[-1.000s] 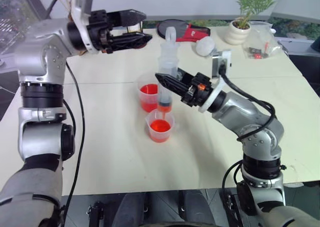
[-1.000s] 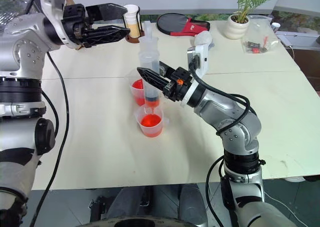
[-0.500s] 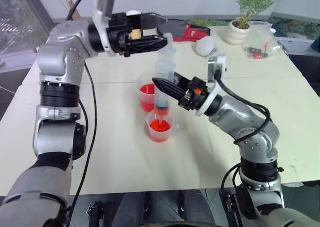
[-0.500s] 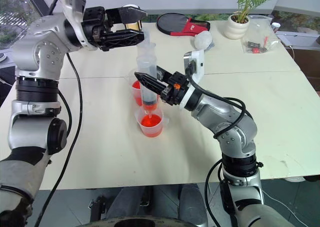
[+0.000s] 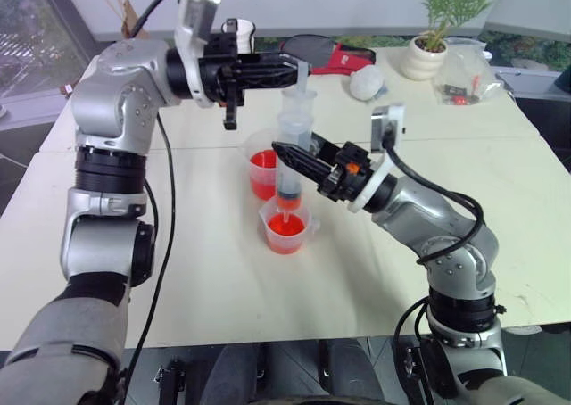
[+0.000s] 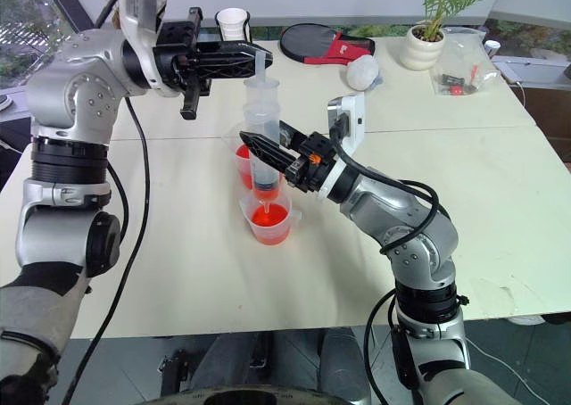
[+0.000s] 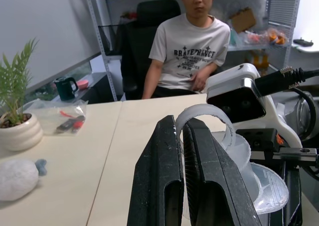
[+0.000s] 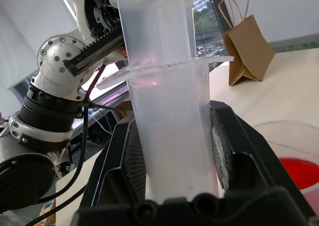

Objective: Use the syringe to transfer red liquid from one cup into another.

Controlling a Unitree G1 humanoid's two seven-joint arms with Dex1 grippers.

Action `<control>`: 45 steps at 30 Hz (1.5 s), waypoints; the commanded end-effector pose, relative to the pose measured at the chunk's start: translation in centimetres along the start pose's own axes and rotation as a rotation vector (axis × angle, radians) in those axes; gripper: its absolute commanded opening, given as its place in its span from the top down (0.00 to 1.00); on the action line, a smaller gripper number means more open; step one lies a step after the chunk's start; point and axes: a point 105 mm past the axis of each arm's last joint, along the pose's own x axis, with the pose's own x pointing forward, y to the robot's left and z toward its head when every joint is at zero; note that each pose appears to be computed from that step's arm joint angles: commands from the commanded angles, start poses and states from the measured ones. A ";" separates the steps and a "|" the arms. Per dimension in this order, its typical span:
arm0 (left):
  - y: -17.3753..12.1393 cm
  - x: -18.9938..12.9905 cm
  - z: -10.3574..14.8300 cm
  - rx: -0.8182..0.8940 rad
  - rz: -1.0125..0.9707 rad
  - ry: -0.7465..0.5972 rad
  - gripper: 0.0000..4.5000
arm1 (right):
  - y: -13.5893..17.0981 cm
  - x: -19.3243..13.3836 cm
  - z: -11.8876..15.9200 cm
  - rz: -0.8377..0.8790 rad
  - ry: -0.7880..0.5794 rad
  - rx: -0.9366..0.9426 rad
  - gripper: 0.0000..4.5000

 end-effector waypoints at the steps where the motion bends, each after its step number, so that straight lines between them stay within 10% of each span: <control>1: -1.1 1.0 -0.4 -0.016 -0.036 -0.024 0.99 | 0.2 0.0 2.5 0.011 -0.063 -0.105 0.69; 30: -1.4 1.2 -4.7 -0.176 0.010 -0.024 0.99 | 0.5 0.2 5.4 0.028 -0.119 -0.162 0.69; 37: 1.4 -4.5 -2.0 -0.225 0.170 -0.109 0.38 | 0.9 0.1 5.7 0.034 -0.125 -0.151 0.69; 45: 0.3 -10.9 -2.1 -0.252 0.346 -0.008 0.38 | -2.7 -1.1 11.0 -0.081 -0.238 -0.007 0.69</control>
